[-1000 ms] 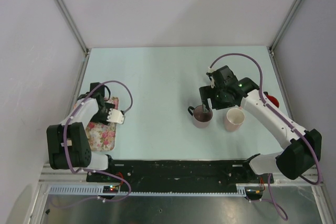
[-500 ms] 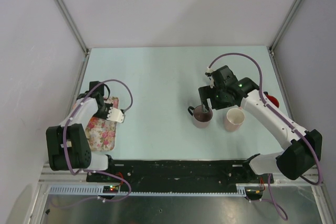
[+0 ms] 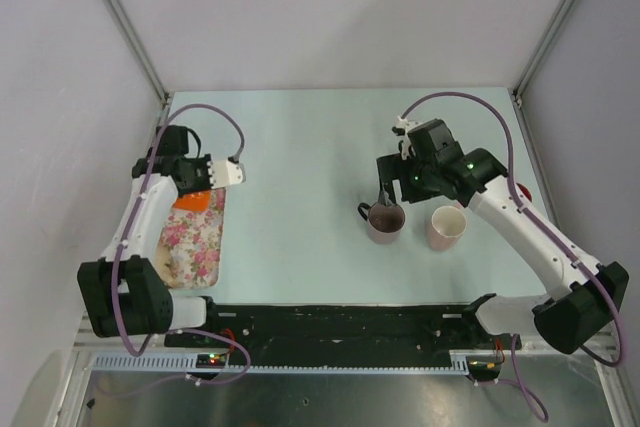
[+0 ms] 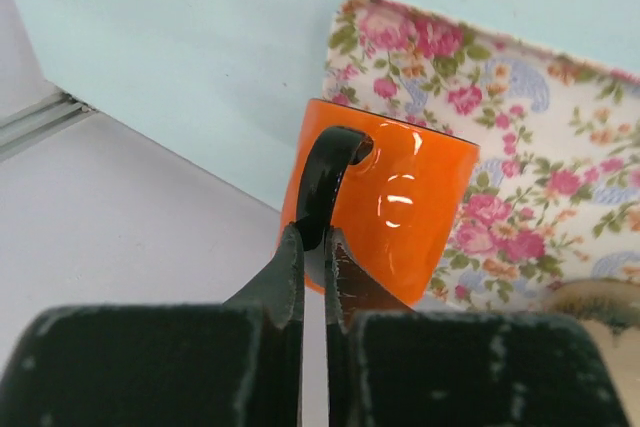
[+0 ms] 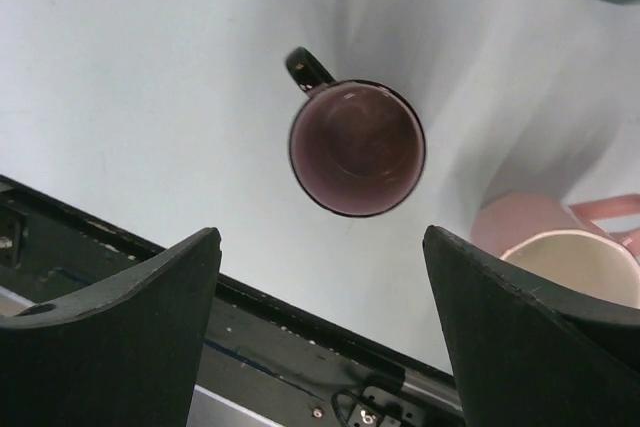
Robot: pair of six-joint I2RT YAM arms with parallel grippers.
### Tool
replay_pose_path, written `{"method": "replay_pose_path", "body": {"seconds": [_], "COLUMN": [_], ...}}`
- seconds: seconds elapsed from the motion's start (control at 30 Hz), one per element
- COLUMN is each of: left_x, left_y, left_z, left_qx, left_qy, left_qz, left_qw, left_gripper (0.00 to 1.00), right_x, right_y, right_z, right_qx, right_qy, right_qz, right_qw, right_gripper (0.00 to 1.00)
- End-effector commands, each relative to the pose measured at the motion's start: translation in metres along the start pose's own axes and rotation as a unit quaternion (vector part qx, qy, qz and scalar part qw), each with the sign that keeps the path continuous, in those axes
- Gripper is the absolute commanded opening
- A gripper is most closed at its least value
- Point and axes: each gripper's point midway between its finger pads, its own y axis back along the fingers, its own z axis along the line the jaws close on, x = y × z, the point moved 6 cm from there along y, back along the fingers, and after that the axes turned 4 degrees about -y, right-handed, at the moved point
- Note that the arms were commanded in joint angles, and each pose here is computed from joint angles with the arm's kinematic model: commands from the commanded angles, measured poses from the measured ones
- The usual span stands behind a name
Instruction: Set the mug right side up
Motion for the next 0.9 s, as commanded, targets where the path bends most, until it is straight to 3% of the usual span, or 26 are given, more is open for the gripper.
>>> {"method": "replay_pose_path", "body": {"seconds": [0.0, 0.3, 0.53, 0.73, 0.87], "left_x": [-0.019, -0.059, -0.094, -0.121, -0.129], "left_y": [0.034, 0.064, 0.080, 0.089, 0.089], "left_z": [0.013, 0.027, 0.027, 0.027, 0.028], "left_qx": [-0.052, -0.049, -0.013, 0.015, 0.022], "left_qy": [0.093, 0.246, 0.302, 0.305, 0.302], "left_qz": [-0.058, -0.193, -0.275, -0.312, -0.318], "left_qw": [0.993, 0.949, 0.913, 0.900, 0.898], "left_gripper": [0.00, 0.00, 0.00, 0.00, 0.00], "right_x": [-0.025, -0.047, -0.048, -0.052, -0.054], "right_y": [0.023, 0.012, -0.029, -0.054, -0.085], "right_z": [0.030, 0.123, 0.200, 0.253, 0.261], "right_qx": [-0.076, -0.245, -0.393, -0.427, -0.391], "right_qy": [-0.002, 0.049, 0.043, 0.090, 0.109], "right_qz": [-0.075, -0.137, -0.112, -0.145, -0.127], "right_qw": [0.994, 0.959, 0.912, 0.888, 0.905], "right_gripper": [0.88, 0.88, 0.88, 0.94, 0.92]}}
